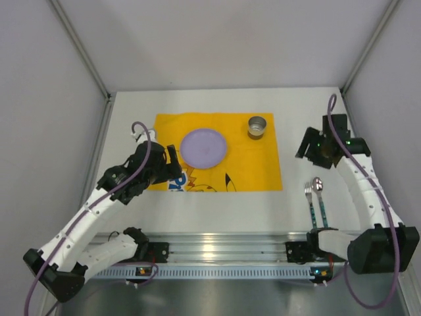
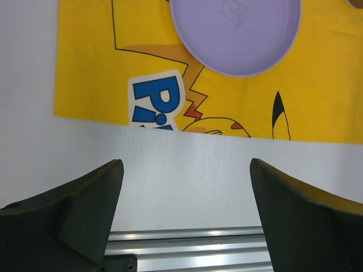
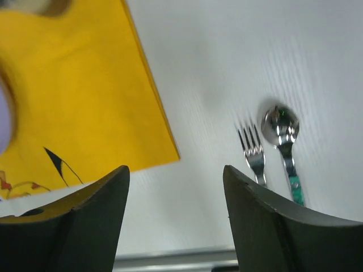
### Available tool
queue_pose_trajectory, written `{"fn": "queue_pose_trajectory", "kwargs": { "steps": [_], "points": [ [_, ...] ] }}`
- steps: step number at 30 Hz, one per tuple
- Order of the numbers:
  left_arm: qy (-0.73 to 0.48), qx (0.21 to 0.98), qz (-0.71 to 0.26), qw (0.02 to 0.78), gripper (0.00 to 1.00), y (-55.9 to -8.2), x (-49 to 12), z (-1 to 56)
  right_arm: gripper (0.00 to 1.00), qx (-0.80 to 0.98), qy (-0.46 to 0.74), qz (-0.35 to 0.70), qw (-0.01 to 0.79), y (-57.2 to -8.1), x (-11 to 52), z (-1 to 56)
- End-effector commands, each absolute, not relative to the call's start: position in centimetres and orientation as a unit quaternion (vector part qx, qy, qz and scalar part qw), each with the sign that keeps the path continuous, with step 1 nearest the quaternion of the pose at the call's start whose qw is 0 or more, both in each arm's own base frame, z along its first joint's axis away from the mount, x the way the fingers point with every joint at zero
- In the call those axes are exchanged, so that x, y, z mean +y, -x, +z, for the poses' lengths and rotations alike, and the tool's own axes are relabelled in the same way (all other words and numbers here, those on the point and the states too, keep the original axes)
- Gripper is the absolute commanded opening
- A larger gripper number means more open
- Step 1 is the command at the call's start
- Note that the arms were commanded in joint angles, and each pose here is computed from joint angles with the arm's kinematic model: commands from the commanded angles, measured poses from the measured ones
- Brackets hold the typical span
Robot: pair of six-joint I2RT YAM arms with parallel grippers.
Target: Set the dinner table for one person
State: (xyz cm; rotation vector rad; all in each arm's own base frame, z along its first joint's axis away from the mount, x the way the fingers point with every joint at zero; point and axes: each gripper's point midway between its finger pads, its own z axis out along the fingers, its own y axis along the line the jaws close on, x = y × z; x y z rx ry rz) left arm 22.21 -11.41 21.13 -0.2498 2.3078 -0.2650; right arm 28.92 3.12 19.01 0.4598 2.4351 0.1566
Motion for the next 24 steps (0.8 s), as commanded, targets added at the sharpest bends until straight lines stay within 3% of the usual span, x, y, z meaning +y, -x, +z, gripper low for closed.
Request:
{"fn": "queue_pose_trajectory", "kwargs": {
  "steps": [1,10,15,24],
  "points": [
    [0.078,0.895,-0.169,0.406,0.98,-24.0,-14.6,22.0,0.64,0.954,-0.236,0.133,0.127,-23.0,4.7,10.0],
    [0.073,0.898,-0.17,0.399,0.98,-24.1,-14.9,21.3,0.66,0.941,-0.32,0.105,0.045,-19.4,1.7,5.0],
    [0.093,0.897,-0.171,0.397,0.98,-23.0,-14.1,20.7,0.71,0.933,-0.35,0.07,0.054,-19.0,-1.3,5.0],
    [0.12,0.897,-0.168,0.39,0.98,-22.0,-13.1,19.2,0.66,0.925,-0.377,0.052,0.004,-18.5,-2.0,2.8]
  ]
}}
